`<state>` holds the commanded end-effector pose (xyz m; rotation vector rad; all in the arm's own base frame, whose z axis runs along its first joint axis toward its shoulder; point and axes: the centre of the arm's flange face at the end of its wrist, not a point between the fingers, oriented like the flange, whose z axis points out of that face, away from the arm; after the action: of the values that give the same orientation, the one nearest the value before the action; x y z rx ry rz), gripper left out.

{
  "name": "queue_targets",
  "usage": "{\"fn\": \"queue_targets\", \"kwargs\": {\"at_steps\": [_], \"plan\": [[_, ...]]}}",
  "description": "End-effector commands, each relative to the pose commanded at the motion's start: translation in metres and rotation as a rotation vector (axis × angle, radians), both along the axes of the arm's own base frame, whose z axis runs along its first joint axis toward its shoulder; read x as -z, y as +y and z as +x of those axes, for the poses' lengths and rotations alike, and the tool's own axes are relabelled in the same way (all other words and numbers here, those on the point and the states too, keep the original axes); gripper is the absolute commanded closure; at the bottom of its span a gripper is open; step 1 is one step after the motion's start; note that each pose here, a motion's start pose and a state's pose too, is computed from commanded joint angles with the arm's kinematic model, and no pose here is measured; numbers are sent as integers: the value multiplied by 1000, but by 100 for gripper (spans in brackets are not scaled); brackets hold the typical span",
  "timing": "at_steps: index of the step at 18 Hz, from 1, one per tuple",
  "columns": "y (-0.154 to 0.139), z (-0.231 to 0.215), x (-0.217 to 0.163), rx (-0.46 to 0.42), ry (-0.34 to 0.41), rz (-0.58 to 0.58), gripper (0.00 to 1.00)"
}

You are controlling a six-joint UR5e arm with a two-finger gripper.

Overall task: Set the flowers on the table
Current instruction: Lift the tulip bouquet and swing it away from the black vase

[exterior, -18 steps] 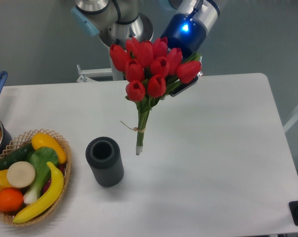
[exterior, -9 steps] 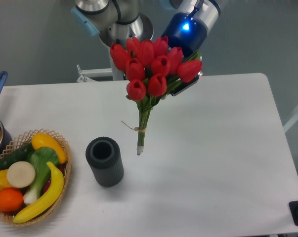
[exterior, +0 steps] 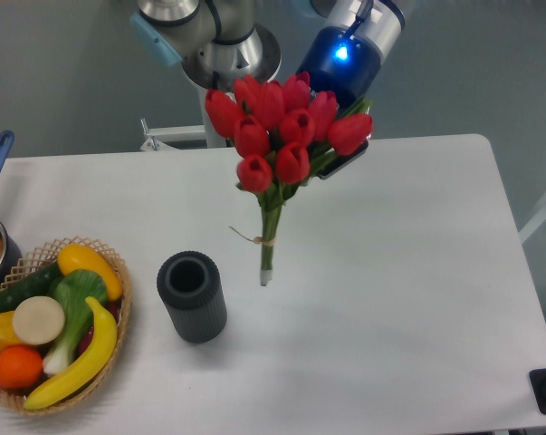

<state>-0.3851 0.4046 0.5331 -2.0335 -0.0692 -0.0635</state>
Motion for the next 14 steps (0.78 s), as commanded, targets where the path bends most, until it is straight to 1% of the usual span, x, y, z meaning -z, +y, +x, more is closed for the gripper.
{"fn": "queue_targets", "kwargs": {"at_steps": [3,6,9,11,14], "plan": [[-4,-3,1,-63,33,-72,61],[-8,-7,18,-107,28,-154,62],[-13,-13,35,-162,47,-248,61],[-18,-17,53,-201,33,-338,61],[-21,-21,76,-214,24,-419,62]]}}
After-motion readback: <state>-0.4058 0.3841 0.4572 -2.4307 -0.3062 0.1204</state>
